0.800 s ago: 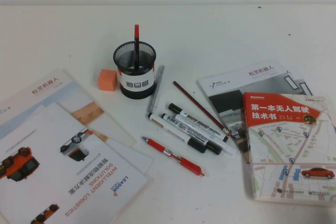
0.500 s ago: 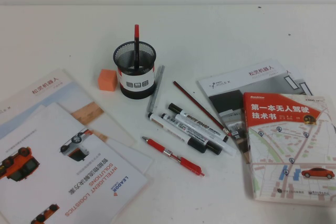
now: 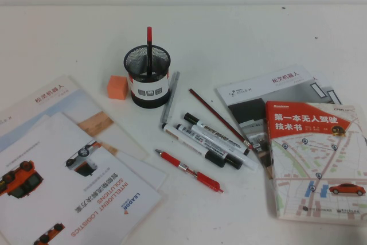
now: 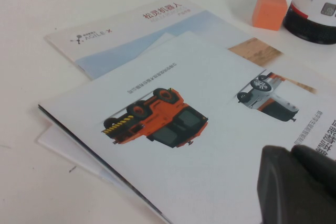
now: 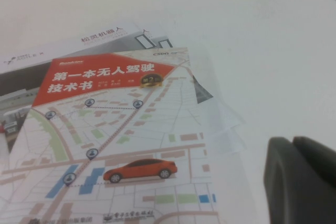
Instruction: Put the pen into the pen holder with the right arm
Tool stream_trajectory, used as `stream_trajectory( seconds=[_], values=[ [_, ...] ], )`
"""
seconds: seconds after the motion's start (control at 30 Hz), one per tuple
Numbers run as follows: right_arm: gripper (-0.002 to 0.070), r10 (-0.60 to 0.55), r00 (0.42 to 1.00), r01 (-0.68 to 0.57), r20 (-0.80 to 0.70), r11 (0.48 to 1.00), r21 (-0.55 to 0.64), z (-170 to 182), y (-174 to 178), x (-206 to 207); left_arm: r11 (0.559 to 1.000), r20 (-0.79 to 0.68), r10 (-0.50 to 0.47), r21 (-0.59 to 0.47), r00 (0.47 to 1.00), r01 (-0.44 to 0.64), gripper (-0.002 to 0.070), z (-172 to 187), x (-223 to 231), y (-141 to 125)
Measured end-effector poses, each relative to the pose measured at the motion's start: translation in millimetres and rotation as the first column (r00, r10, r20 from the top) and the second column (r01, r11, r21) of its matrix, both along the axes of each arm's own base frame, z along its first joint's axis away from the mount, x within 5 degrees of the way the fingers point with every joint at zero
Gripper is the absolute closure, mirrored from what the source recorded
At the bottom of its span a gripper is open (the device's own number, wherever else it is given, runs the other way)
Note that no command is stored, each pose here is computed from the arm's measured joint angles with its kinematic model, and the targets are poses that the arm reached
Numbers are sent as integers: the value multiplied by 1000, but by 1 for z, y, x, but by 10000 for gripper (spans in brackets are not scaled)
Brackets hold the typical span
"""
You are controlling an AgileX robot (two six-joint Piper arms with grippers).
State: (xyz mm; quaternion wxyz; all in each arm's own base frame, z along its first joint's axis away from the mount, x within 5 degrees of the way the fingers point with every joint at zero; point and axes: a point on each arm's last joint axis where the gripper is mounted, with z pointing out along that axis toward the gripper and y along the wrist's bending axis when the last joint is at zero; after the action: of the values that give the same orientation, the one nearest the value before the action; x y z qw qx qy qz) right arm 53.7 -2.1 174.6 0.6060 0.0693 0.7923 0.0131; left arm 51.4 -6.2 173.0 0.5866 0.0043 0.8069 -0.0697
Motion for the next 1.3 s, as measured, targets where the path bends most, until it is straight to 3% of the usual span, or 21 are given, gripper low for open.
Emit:
stream_trajectory(
  seconds=[0.13,0.23,0.43,0.57,0.67,0.77,0.9,1.07,1.2,1.3],
  values=[
    [696,5,1000,-5,8,997,74,0,2,0,1000,0,0,0,1000,0,678,0,0,0],
    [696,11,999,-19,37,969,246,3,7,1,1000,0,0,0,1000,0,677,0,0,0],
    [696,-19,992,-63,121,771,634,13,15,2,1000,0,0,0,1000,0,678,0,0,0],
    [696,-86,982,-92,168,557,825,21,15,3,1000,0,0,0,1000,0,677,0,0,0],
    [696,-102,980,-98,173,506,857,22,15,3,1000,0,0,0,1000,0,677,0,0,0],
    [696,-109,979,-100,175,490,866,23,14,3,1000,0,0,0,1000,0,677,0,0,0],
    [696,-84,980,-109,182,540,835,23,16,3,1000,0,0,0,1000,0,677,0,0,0],
    [696,90,969,-223,230,720,657,60,26,0,1000,0,0,0,1000,0,678,0,0,0],
    [696,259,962,-273,92,856,440,108,32,16,1000,0,0,0,1000,0,677,0,0,0],
    [696,343,936,-301,-83,900,316,136,32,40,1000,0,0,0,1000,0,678,0,0,0]
  ],
)
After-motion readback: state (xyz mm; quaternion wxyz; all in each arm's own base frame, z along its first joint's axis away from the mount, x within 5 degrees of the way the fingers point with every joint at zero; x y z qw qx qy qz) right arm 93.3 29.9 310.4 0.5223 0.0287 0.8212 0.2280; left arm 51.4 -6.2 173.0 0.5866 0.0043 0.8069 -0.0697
